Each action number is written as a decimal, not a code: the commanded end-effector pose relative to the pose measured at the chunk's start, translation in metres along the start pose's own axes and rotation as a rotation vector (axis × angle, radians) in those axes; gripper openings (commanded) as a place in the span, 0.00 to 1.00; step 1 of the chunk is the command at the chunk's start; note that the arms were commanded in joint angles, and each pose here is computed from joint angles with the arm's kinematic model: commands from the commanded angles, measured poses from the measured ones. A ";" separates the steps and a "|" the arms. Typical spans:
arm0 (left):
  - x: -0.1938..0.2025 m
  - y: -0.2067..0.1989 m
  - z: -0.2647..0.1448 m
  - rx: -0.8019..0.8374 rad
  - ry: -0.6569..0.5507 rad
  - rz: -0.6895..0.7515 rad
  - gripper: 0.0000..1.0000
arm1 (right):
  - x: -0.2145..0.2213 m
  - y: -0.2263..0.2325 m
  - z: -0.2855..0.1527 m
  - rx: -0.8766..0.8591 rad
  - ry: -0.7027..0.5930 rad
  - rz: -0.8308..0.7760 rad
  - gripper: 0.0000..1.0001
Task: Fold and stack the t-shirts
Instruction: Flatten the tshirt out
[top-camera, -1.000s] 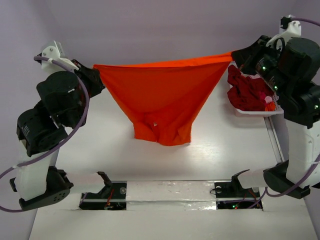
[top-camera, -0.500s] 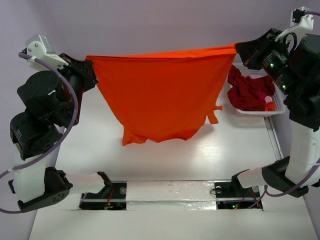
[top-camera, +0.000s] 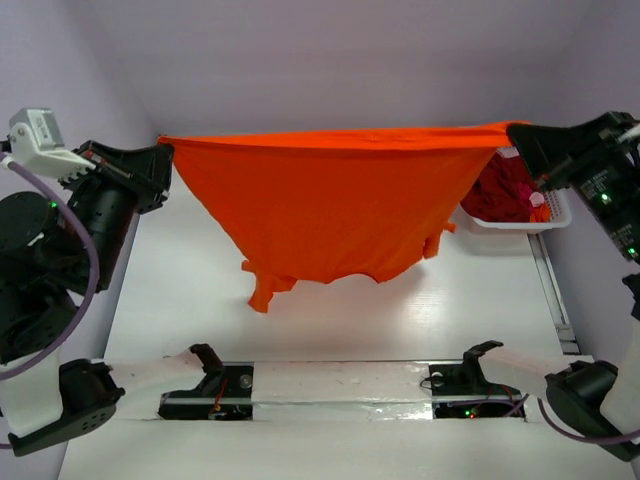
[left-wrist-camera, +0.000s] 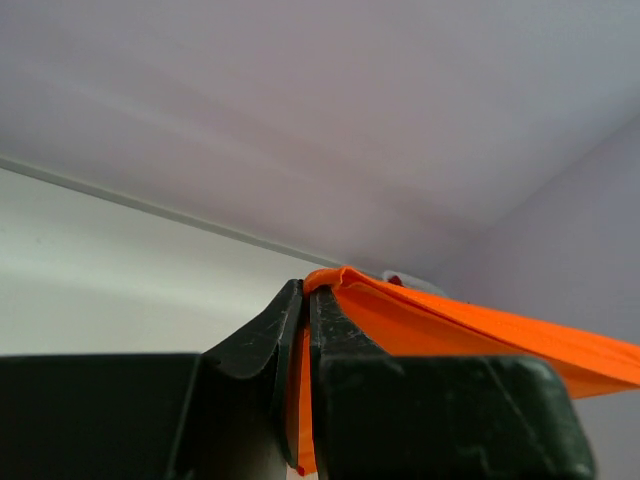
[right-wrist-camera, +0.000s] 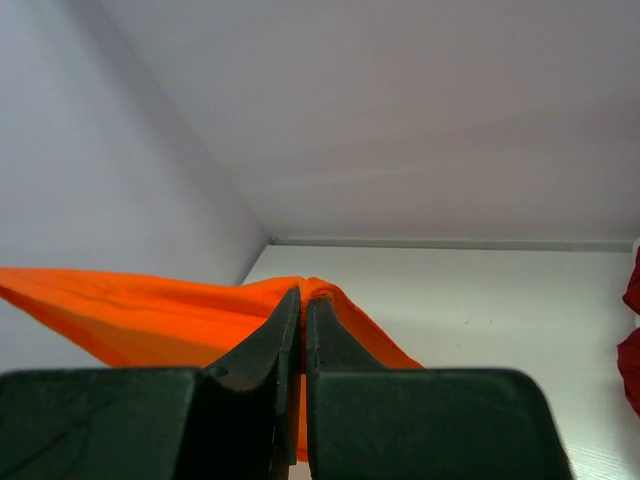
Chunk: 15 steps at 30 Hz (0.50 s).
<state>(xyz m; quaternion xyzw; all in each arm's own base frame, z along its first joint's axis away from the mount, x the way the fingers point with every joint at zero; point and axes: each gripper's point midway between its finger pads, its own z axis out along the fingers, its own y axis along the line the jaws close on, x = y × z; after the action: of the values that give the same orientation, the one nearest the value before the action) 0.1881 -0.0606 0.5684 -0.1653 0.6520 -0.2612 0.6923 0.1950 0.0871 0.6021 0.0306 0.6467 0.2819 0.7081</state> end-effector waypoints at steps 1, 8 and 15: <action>-0.031 0.006 -0.020 0.037 -0.088 -0.113 0.00 | -0.032 0.008 -0.028 -0.035 -0.132 -0.009 0.00; -0.016 -0.002 -0.040 0.162 -0.002 -0.169 0.00 | -0.009 0.027 -0.063 -0.174 -0.068 0.028 0.00; -0.017 -0.025 -0.062 0.322 0.075 -0.218 0.00 | -0.010 0.044 -0.104 -0.264 -0.046 0.065 0.00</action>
<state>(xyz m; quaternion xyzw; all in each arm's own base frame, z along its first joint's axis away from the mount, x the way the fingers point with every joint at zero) 0.1382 -0.0716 0.5691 -0.1103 0.6377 -0.4009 0.6485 0.1052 0.0918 0.5918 -0.0296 0.6189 0.3709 0.6917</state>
